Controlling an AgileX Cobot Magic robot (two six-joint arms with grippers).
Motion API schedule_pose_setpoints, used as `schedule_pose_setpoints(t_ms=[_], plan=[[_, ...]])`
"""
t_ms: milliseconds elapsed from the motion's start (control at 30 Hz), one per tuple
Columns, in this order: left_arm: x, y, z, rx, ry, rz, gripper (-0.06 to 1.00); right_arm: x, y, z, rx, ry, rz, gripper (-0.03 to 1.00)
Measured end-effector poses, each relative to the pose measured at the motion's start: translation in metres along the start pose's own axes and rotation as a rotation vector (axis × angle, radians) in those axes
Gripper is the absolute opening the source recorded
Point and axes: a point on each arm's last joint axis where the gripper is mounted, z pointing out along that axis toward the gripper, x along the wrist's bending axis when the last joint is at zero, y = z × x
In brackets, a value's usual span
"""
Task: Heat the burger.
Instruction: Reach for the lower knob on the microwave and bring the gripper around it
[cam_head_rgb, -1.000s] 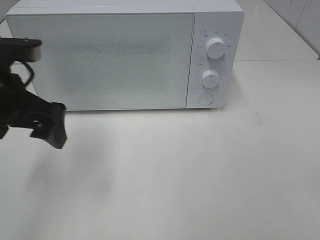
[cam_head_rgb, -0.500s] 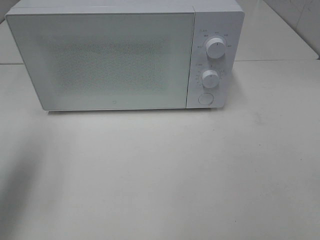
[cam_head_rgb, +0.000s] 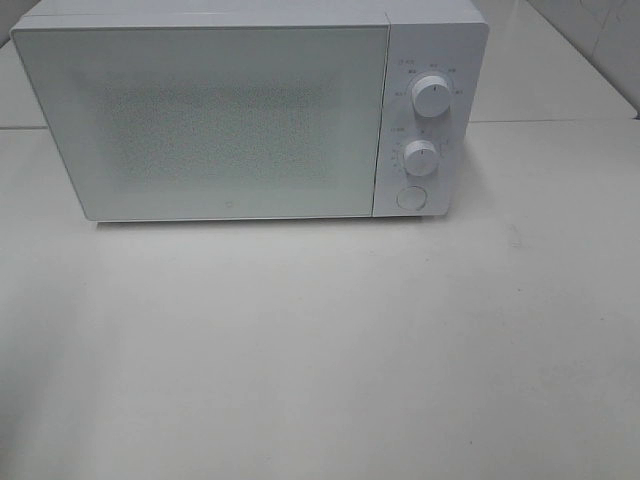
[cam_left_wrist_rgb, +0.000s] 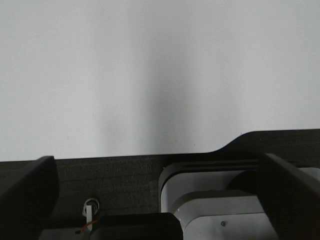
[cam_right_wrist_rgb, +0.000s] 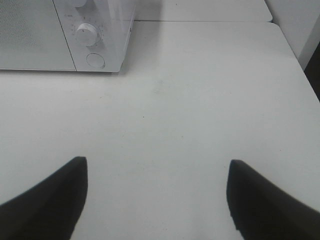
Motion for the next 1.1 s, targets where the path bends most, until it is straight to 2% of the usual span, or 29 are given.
schedule_pose_setpoints(t_ms=[67,100,167,267,300,367,433,467,533,733,933,1100], plan=[[0.001,-0.016,-0.005,-0.064,-0.003,0.002,0.99,0.000,0.000,0.000,0.000,0.000,0.000,0.76],[0.001,-0.016,-0.005,-0.064,-0.003,0.002,0.99,0.000,0.000,0.000,0.000,0.000,0.000,0.76],[0.002,-0.033,-0.021,-0.244,-0.015,0.007,0.99,0.000,0.000,0.000,0.000,0.000,0.000,0.76],[0.002,-0.037,-0.023,-0.281,-0.017,0.008,0.99,0.000,0.000,0.000,0.000,0.000,0.000,0.76],[0.002,-0.047,-0.028,-0.364,-0.022,0.010,0.99,0.000,0.000,0.000,0.000,0.000,0.000,0.76],[0.002,-0.050,-0.030,-0.402,-0.025,0.011,0.99,0.000,0.000,0.000,0.000,0.000,0.000,0.76],[0.003,-0.069,-0.040,-0.535,-0.038,0.016,0.99,0.000,0.000,0.000,0.000,0.000,0.000,0.76],[0.003,-0.069,-0.040,-0.535,-0.038,0.016,0.99,0.000,0.000,0.000,0.000,0.000,0.000,0.76],[0.003,-0.078,-0.045,-0.607,-0.044,0.020,0.99,0.000,0.000,0.000,0.000,0.000,0.000,0.76],[0.004,-0.094,-0.052,-0.715,-0.046,0.019,0.99,0.000,0.000,0.000,0.000,0.000,0.000,0.76],[0.003,-0.095,-0.052,-0.732,0.009,-0.038,0.99,0.000,0.000,0.000,0.000,0.000,0.000,0.76],[0.003,-0.095,-0.051,-0.729,0.020,-0.051,0.99,0.000,0.000,0.000,0.000,0.000,0.000,0.76]])
